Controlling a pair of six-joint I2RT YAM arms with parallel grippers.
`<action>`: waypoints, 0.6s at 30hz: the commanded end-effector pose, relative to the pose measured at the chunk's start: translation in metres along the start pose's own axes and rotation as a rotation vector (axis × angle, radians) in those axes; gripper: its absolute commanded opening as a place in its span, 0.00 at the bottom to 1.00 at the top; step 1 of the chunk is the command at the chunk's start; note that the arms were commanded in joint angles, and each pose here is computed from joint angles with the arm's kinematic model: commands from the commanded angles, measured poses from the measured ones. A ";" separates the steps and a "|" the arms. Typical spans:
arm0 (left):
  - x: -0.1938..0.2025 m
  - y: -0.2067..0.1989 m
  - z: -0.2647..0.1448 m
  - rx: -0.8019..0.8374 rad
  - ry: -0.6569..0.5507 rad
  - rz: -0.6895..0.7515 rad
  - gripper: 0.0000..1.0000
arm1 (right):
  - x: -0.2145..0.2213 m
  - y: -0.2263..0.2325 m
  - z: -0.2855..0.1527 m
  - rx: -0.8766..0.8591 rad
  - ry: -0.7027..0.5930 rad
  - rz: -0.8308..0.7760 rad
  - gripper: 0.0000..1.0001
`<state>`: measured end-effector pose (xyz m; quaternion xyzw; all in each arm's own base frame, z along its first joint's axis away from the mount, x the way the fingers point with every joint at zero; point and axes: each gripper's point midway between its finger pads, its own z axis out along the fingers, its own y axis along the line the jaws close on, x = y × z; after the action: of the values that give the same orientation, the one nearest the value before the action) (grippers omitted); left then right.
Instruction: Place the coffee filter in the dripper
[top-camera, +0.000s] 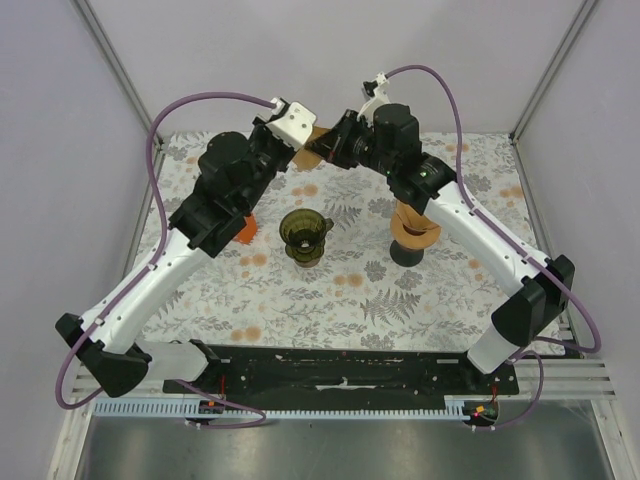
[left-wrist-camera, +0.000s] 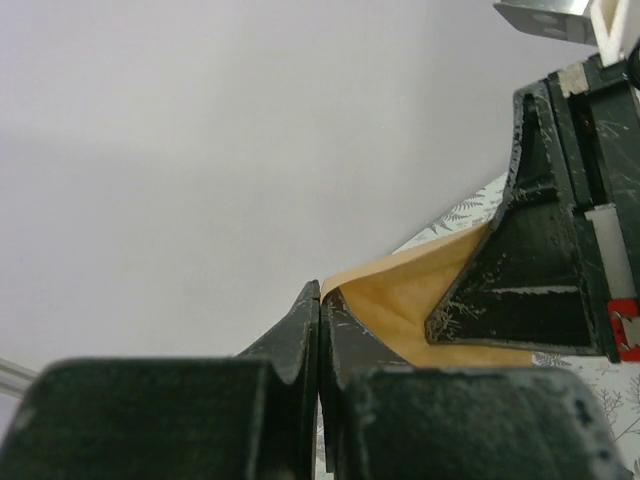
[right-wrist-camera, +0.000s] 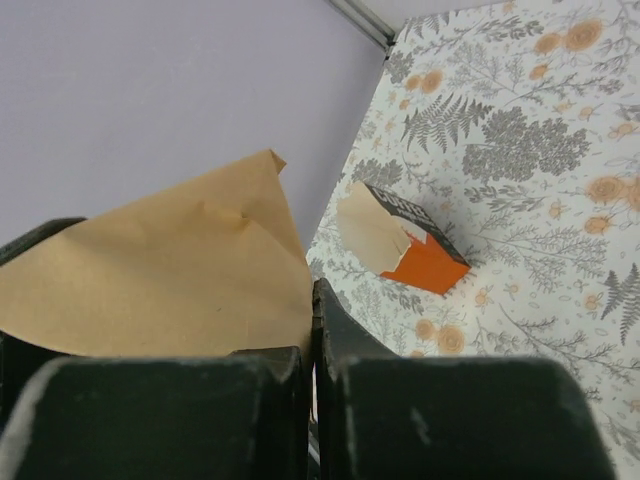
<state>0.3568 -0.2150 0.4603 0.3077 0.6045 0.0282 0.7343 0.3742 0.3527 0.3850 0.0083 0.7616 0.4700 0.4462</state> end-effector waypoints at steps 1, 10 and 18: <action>-0.032 0.035 -0.013 -0.130 -0.098 0.018 0.02 | -0.027 -0.031 -0.012 0.097 -0.085 0.001 0.00; 0.004 0.001 -0.020 0.014 0.056 -0.089 0.40 | -0.030 -0.012 -0.032 0.097 0.067 -0.234 0.00; 0.011 -0.036 -0.038 0.226 0.168 -0.218 0.71 | 0.026 -0.015 -0.057 0.172 0.398 -0.330 0.00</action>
<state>0.3368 -0.2175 0.4264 0.3251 0.6671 -0.0200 0.6700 0.3653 0.3157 0.4152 -0.1048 0.8069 0.3656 0.4520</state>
